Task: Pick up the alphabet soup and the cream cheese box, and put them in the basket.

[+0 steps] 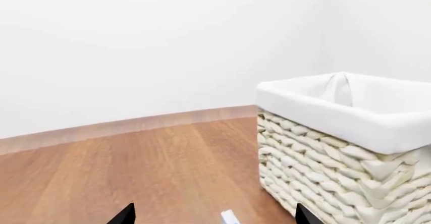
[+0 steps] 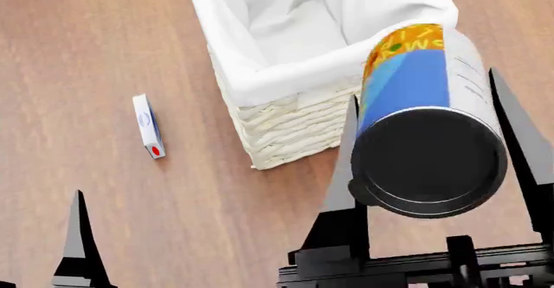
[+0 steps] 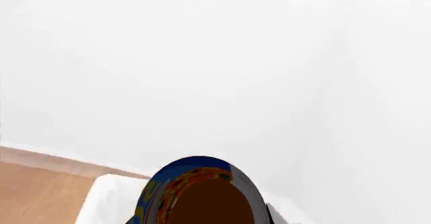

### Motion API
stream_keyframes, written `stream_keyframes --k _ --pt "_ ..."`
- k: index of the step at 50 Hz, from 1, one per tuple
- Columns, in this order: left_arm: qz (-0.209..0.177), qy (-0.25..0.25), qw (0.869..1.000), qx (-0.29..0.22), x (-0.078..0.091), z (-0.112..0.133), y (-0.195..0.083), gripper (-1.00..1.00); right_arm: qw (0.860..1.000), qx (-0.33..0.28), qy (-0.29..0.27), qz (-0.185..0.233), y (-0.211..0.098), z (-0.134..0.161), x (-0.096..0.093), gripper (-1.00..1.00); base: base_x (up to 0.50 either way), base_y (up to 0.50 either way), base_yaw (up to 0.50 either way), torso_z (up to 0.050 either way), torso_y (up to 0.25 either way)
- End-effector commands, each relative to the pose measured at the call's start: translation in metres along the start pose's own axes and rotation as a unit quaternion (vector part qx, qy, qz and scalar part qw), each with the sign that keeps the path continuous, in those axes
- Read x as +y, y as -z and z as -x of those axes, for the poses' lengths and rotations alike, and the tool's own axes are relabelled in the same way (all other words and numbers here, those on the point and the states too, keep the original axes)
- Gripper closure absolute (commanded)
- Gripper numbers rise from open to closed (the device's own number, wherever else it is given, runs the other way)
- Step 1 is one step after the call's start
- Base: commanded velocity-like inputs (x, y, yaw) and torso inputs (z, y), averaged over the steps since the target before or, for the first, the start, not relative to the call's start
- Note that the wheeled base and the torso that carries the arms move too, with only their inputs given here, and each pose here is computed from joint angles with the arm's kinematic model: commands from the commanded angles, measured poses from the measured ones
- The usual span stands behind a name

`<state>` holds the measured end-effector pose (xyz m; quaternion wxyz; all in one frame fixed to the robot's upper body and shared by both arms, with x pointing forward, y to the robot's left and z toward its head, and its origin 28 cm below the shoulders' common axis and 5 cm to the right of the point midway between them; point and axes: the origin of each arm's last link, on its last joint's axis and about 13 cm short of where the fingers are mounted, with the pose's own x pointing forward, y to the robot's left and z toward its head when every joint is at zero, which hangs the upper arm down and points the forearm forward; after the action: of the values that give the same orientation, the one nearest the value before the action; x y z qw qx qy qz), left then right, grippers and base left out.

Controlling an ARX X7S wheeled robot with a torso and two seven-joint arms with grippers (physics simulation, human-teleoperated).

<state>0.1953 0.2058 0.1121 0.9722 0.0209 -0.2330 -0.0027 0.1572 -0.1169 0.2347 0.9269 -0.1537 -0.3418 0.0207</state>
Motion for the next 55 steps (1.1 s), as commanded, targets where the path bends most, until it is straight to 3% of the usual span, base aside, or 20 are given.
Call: stream_keyframes --k 1,3,4,5,7,13,16,17,22,24,26,27,28,29,30,34,37,39,55 --pt "0.001 0.006 1.0 -0.002 -0.001 -0.002 0.0 -1.0 0.971 -0.23 0.059 0.04 -0.05 -0.036 -0.017 1.0 0.0 0.0 0.0 0.0 0.0" --pt "0.002 0.007 1.0 -0.002 -0.002 -0.002 -0.001 -1.0 0.969 -0.238 0.061 0.038 -0.053 -0.04 -0.017 1.0 0.0 0.0 0.0 0.0 0.0" --pt "0.004 0.008 1.0 -0.002 -0.002 -0.002 0.0 -1.0 0.971 -0.233 0.052 0.008 -0.055 -0.047 -0.018 1.0 0.0 0.0 0.0 0.0 0.0" --pt "0.004 0.009 1.0 -0.002 -0.002 -0.002 -0.001 -1.0 0.971 -0.231 0.056 0.011 -0.055 -0.055 -0.021 1.0 0.0 0.0 0.0 0.0 0.0" --pt "0.005 0.011 1.0 -0.003 -0.003 -0.003 -0.001 -1.0 0.975 -0.215 0.047 -0.029 -0.058 -0.069 -0.025 1.0 0.0 0.0 0.0 0.0 0.0" --pt "0.008 0.017 1.0 -0.01 -0.004 -0.005 -0.003 -1.0 0.983 -0.177 0.025 -0.047 -0.057 -0.107 -0.035 1.0 0.0 0.0 0.0 0.0 0.0" --pt "0.01 0.02 1.0 -0.011 -0.004 -0.006 -0.003 -1.0 0.989 -0.131 0.002 -0.071 -0.06 -0.141 -0.044 1.0 0.0 0.0 0.0 0.0 0.0" --pt "0.011 0.022 1.0 -0.012 -0.004 -0.006 -0.004 -1.0 0.991 -0.087 -0.023 -0.098 -0.06 -0.156 -0.048 1.0 0.0 0.0 0.0 0.0 0.0" --pt "0.013 0.025 0.999 -0.014 -0.005 -0.007 -0.004 -1.0 0.988 0.03 -0.052 -0.144 -0.053 -0.205 -0.053 1.0 0.0 0.0 0.0 0.0 0.0" --pt "0.014 0.025 0.999 -0.013 -0.005 -0.007 -0.004 -1.0 0.987 0.054 -0.066 -0.138 -0.047 -0.214 -0.051 1.0 0.0 0.0 0.0 0.0 0.0" --pt "0.013 0.025 0.999 -0.014 -0.005 -0.007 -0.005 -1.0 0.979 0.106 -0.081 -0.151 -0.039 -0.226 -0.05 1.0 0.0 0.0 0.0 0.0 0.0" --pt "0.013 0.024 1.0 -0.015 -0.005 -0.007 -0.006 -1.0 0.979 0.138 -0.083 -0.129 -0.037 -0.233 -0.05 1.0 0.0 0.0 0.0 0.0 0.0" --pt "0.012 0.024 1.0 -0.014 -0.005 -0.007 -0.006 -1.0 0.971 0.168 -0.1 -0.136 -0.036 -0.238 -0.049 1.0 0.0 0.0 0.0 0.0 0.0" --pt "0.012 0.024 1.0 -0.014 -0.005 -0.006 -0.006 -1.0 0.972 0.171 -0.088 -0.132 -0.036 -0.243 -0.049 1.0 0.0 0.0 0.0 0.0 0.0" --pt "0.013 0.024 1.0 -0.015 -0.005 -0.006 -0.006 -1.0 0.973 0.175 -0.112 -0.101 -0.034 -0.249 -0.047 1.0 0.0 0.0 0.0 0.0 0.0" --pt "0.014 0.023 1.0 -0.015 -0.005 -0.005 -0.007 -1.0 0.969 0.201 -0.123 -0.074 -0.029 -0.258 -0.041 1.0 0.0 0.0 0.0 0.0 0.0" --pt "0.014 0.024 1.0 -0.014 -0.005 -0.004 -0.006 -1.0 0.962 0.227 -0.13 -0.076 -0.021 -0.265 -0.039 1.0 0.0 0.0 0.0 0.0 0.0" --pt "0.014 0.022 1.0 -0.014 -0.004 -0.004 -0.005 -1.0 0.95 0.274 -0.131 -0.078 -0.013 -0.268 -0.038 1.0 0.0 0.0 0.0 0.0 0.0" --pt "0.01 0.022 1.0 -0.009 -0.005 -0.003 -0.004 -1.0 0.944 0.279 -0.162 -0.073 -0.006 -0.264 -0.038 1.0 0.0 0.0 0.0 0.0 0.0"
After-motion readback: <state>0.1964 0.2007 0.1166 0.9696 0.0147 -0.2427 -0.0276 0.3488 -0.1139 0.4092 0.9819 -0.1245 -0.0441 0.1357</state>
